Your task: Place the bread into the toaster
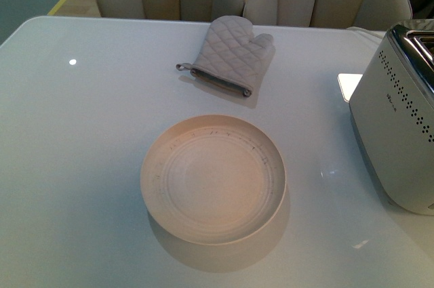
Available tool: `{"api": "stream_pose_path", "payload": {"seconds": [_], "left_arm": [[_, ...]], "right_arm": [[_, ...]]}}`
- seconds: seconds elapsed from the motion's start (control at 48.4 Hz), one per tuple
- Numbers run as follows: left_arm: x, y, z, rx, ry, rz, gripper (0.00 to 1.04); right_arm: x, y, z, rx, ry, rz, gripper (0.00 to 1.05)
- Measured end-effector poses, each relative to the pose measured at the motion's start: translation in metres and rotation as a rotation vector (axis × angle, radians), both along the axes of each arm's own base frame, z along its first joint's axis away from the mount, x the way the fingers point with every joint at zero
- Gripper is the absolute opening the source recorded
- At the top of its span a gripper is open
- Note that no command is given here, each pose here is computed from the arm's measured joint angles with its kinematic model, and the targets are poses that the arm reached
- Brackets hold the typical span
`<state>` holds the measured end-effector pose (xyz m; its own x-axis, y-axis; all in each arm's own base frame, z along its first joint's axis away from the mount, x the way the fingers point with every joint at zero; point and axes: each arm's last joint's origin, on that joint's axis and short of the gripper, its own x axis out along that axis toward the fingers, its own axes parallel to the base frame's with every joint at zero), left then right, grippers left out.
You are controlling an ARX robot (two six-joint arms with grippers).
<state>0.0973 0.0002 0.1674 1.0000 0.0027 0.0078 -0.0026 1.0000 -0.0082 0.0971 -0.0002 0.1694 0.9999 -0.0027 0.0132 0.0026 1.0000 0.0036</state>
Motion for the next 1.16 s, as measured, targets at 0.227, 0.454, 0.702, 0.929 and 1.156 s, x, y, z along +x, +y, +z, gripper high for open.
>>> {"api": "stream_pose_path", "payload": {"seconds": [0.227, 0.454, 0.702, 0.929, 1.156], "left_arm": [[0.0, 0.0, 0.0, 0.0, 0.0, 0.0, 0.98], [0.0, 0.0, 0.0, 0.0, 0.0, 0.0, 0.98], [0.0, 0.0, 0.0, 0.0, 0.0, 0.0, 0.98], [0.0, 0.0, 0.0, 0.0, 0.0, 0.0, 0.98], [0.0, 0.0, 0.0, 0.0, 0.0, 0.0, 0.98]], "right_arm": [[-0.0001, 0.0, 0.0001, 0.0, -0.002, 0.0, 0.25], [-0.0001, 0.0, 0.0001, 0.0, -0.002, 0.0, 0.6], [-0.0001, 0.0, 0.0001, 0.0, -0.002, 0.0, 0.97], [-0.0001, 0.0, 0.0001, 0.0, -0.002, 0.0, 0.96], [-0.0001, 0.0, 0.0001, 0.0, -0.002, 0.0, 0.96]]}}
